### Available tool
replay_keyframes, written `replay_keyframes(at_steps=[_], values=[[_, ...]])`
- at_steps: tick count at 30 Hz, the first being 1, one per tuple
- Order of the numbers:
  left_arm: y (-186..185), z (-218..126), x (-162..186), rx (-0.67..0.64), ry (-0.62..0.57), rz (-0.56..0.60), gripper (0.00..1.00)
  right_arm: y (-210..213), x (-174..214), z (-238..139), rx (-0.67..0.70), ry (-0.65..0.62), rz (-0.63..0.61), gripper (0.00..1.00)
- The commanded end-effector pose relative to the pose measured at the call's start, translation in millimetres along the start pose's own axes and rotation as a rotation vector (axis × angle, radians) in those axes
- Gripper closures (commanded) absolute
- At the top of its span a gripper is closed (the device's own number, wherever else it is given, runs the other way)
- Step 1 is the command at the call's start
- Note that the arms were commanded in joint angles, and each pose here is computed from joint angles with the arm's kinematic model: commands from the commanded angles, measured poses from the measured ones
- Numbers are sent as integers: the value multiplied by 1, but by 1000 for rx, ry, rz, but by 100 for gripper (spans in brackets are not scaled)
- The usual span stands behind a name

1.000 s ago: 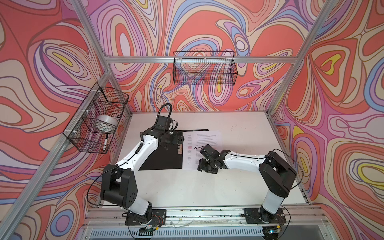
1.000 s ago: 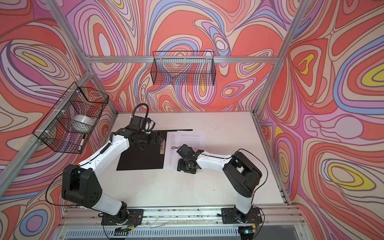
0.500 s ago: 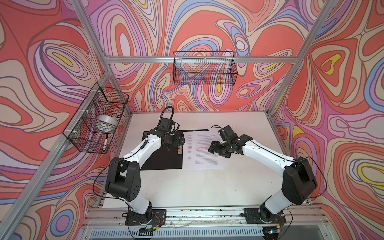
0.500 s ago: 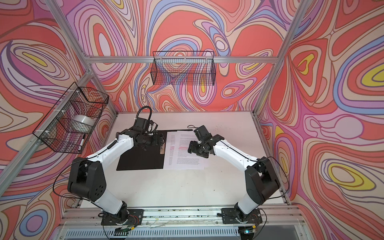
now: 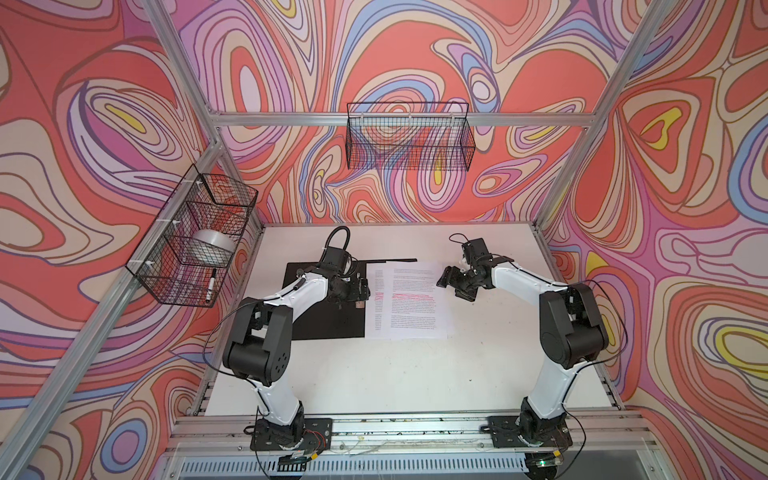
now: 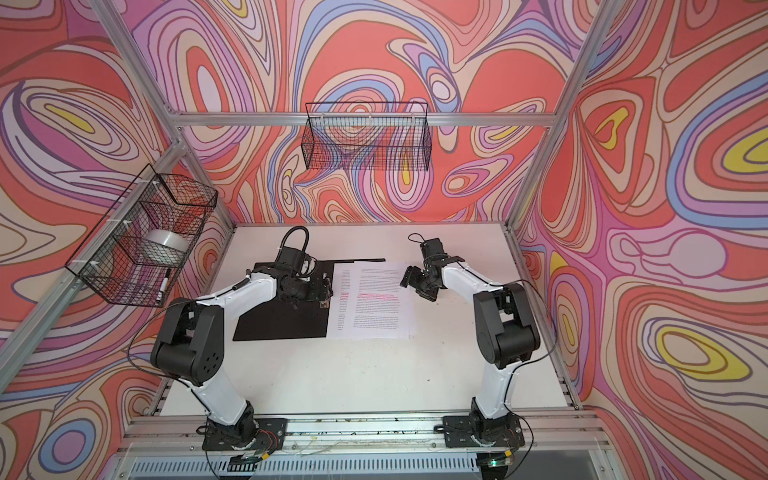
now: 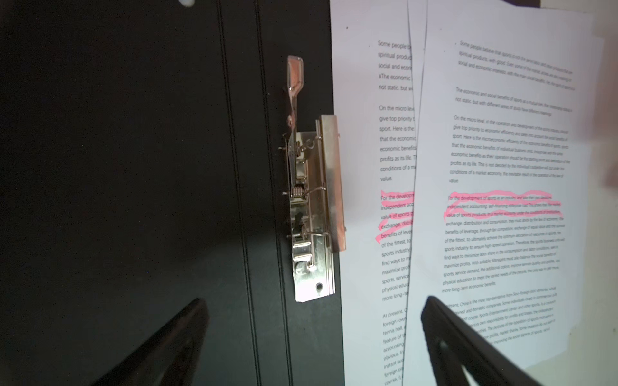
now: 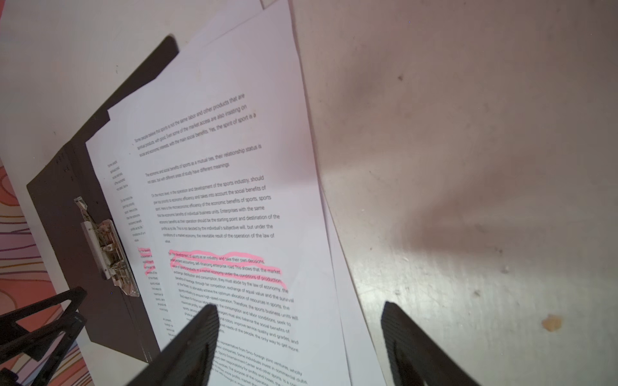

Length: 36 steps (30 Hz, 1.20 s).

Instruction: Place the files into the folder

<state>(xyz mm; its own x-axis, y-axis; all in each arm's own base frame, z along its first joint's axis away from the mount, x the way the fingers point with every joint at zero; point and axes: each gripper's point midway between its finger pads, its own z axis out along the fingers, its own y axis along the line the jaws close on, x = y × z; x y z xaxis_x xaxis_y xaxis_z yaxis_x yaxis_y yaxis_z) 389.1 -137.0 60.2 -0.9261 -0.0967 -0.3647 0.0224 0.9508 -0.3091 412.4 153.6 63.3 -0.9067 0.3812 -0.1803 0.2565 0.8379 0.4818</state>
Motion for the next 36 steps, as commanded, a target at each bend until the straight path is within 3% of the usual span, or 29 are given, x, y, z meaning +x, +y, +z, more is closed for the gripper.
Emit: replay_keyframes(at_steps=[1, 20, 36], values=[[0, 11, -7, 44, -17, -14, 0, -3, -3, 9, -37, 15, 1, 19], [-10, 33, -9, 207, 28, -41, 0, -18, 14, 48, -50, 124, 35, 20], [-20, 39, -1, 274, 88, -67, 0, 34, 35, 54, -208, 215, 20, 20]])
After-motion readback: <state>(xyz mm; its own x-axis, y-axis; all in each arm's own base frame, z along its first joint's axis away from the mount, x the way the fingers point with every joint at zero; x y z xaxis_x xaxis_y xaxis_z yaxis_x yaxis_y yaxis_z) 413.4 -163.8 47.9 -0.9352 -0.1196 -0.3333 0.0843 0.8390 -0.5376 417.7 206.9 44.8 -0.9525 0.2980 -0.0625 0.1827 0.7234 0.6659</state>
